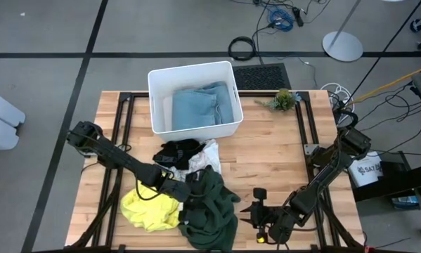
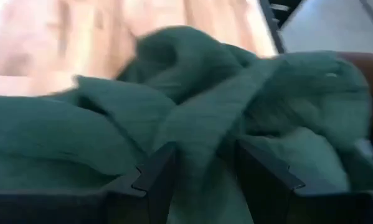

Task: Fold laundry
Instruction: Fold the green polo shirt

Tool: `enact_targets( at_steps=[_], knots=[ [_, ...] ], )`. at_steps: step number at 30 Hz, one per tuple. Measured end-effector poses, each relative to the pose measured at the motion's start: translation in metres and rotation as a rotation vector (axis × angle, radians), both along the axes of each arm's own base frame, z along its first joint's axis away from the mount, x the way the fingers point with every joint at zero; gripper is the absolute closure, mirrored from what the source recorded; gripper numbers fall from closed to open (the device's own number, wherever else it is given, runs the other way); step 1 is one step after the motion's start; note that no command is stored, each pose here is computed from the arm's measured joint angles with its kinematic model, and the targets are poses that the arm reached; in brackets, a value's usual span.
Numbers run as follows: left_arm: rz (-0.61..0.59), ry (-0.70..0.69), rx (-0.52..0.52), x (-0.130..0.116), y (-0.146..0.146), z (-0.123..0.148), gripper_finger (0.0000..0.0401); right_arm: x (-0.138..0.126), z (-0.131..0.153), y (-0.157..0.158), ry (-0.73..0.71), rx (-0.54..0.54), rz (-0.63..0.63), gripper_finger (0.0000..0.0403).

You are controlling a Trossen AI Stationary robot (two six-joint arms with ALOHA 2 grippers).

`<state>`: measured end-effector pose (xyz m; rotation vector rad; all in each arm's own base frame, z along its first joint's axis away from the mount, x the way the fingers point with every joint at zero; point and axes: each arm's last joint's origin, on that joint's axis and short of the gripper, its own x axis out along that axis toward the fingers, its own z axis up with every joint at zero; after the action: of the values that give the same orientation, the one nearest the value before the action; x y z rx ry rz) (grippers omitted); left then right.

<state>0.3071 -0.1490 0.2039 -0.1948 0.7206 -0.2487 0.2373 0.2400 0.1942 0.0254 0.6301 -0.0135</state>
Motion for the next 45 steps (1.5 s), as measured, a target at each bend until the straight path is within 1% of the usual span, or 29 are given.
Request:
enact_targets(
  at_steps=[4,8,10,11,13,14,17,18,19,21,25,28,30,32,33,35,37,38,39,43,45],
  knots=[
    [-0.010,0.002,-0.008,0.000,-0.001,0.000,0.0228,0.001,0.000,-0.001,-0.001,-0.020,0.009,0.0300],
    [0.041,-0.012,0.020,0.002,0.004,0.000,0.0229,0.003,0.000,-0.003,-0.004,-0.024,0.009,0.0300],
    [0.055,-0.017,0.028,0.003,0.005,0.000,0.0236,0.004,0.000,-0.003,-0.005,-0.030,0.008,0.0300],
    [0.059,-0.017,0.029,0.003,0.006,0.000,0.0245,0.005,0.000,-0.004,-0.005,-0.040,0.014,0.0300],
    [0.066,-0.018,0.031,0.004,0.008,0.000,0.0277,0.006,0.001,-0.004,-0.012,-0.043,0.020,0.0300],
    [0.071,-0.019,0.033,0.004,0.009,0.000,0.0299,0.006,0.002,-0.003,-0.017,-0.048,0.027,0.0300],
    [0.078,-0.021,0.036,0.004,0.010,0.001,0.0375,0.005,0.004,-0.004,-0.020,-0.107,0.073,0.0300],
    [0.079,-0.025,0.040,0.005,0.010,0.003,0.0386,0.005,0.006,-0.005,-0.026,-0.123,0.088,0.0300],
    [0.071,-0.040,0.043,0.005,0.010,0.007,0.0388,0.004,0.010,-0.005,-0.033,-0.141,0.105,0.0300],
    [0.040,-0.091,0.063,0.007,0.009,0.020,0.0388,0.002,0.019,-0.007,-0.057,-0.178,0.140,0.0300],
    [-0.034,-0.253,0.117,0.007,0.008,0.064,0.0396,-0.004,0.042,-0.015,-0.127,-0.297,0.199,0.0300],
    [-0.085,-0.381,0.129,-0.001,0.010,0.101,0.0396,-0.009,0.062,-0.022,-0.183,-0.390,0.219,0.0300],
    [-0.120,-0.460,0.135,-0.012,0.010,0.124,0.0397,-0.012,0.073,-0.027,-0.224,-0.441,0.214,0.0300],
    [-0.150,-0.523,0.136,-0.021,0.010,0.141,0.0397,-0.015,0.086,-0.031,-0.276,-0.434,0.192,0.0300],
    [-0.163,-0.550,0.136,-0.027,0.011,0.149,0.0397,-0.015,0.093,-0.033,-0.311,-0.405,0.172,0.0299],
    [-0.186,-0.588,0.116,-0.035,0.012,0.161,0.0397,-0.014,0.110,-0.043,-0.382,-0.280,0.128,0.0295],
    [-0.197,-0.622,0.094,-0.042,0.014,0.171,0.0398,-0.010,0.127,-0.056,-0.420,-0.135,0.152,0.0288],
    [-0.204,-0.629,0.083,-0.044,0.015,0.174,0.0398,-0.007,0.133,-0.061,-0.435,-0.086,0.183,0.0284],
    [-0.210,-0.637,0.077,-0.046,0.015,0.176,0.0398,-0.003,0.137,-0.066,-0.443,-0.073,0.209,0.0278],
    [-0.259,-0.631,0.056,-0.047,0.013,0.175,0.0398,0.017,0.143,-0.086,-0.445,-0.146,0.329,0.0252],
    [-0.281,-0.625,0.046,-0.045,0.012,0.173,0.0398,0.027,0.149,-0.096,-0.461,-0.160,0.372,0.0241]
  ],
)
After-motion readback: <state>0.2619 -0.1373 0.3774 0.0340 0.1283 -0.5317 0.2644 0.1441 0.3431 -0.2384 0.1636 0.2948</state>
